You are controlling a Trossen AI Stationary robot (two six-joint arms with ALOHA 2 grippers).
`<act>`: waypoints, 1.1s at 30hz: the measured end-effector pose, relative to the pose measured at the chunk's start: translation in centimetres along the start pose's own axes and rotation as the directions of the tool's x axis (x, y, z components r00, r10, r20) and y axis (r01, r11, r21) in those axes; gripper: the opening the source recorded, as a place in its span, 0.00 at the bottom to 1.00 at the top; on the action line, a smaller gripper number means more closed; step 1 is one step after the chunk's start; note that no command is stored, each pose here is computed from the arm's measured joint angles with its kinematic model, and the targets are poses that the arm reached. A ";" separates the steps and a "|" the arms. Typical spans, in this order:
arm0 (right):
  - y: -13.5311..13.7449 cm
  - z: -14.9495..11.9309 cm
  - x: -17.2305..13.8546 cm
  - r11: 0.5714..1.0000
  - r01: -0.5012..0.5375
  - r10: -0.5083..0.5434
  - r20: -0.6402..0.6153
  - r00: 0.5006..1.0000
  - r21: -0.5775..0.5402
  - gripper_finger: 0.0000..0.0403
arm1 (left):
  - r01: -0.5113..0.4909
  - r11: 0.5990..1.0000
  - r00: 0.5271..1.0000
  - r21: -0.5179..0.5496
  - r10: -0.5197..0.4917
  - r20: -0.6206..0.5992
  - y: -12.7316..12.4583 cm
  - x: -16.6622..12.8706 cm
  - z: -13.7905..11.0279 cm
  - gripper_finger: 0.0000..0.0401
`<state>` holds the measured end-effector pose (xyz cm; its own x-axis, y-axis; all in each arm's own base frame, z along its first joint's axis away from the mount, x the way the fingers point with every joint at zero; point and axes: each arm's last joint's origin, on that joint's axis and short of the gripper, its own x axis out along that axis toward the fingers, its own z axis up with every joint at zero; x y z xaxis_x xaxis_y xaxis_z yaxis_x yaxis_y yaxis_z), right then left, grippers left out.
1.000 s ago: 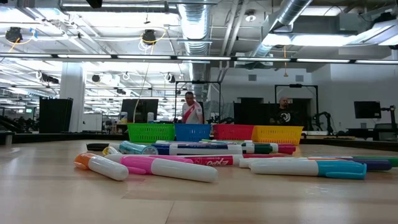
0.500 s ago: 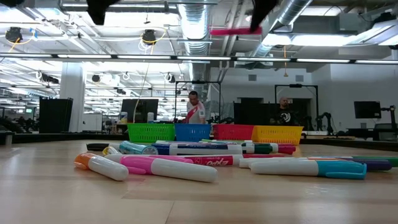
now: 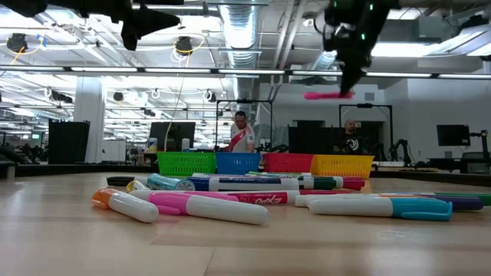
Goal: Pick & Place Markers
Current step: Put the large pink highlighter pen into the yellow bin
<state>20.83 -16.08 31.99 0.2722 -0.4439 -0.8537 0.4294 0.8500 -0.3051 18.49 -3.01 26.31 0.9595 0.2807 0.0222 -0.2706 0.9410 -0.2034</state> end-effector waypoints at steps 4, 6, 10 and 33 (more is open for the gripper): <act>-1.5 -0.9 3.0 0.999 -0.036 0.037 -0.088 0.995 0.013 0.14 | -0.034 0.999 0.999 0.001 0.034 0.006 0.6 0.3 0.1 0.49; -1.9 -1.2 4.6 0.998 -0.058 0.057 -0.136 0.989 -0.005 0.14 | -0.051 0.999 0.999 0.002 0.051 0.009 0.9 0.4 0.1 0.49; -2.3 -1.3 7.7 0.994 -0.099 0.085 -0.220 0.972 -0.053 0.14 | -0.079 0.997 0.997 0.002 0.079 0.015 1.4 0.6 0.2 0.49; -1.9 -1.1 13.5 0.987 -0.093 0.045 -0.334 0.942 -0.128 0.28 | -0.086 0.996 0.996 -0.028 0.086 0.017 1.5 0.7 0.3 0.49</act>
<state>22.74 -23.41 20.61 -0.0116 -0.2852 -0.9584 0.2881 0.9169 -0.2764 18.70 -1.37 26.29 0.9311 0.3642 0.0207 -0.3498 0.9076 -0.2324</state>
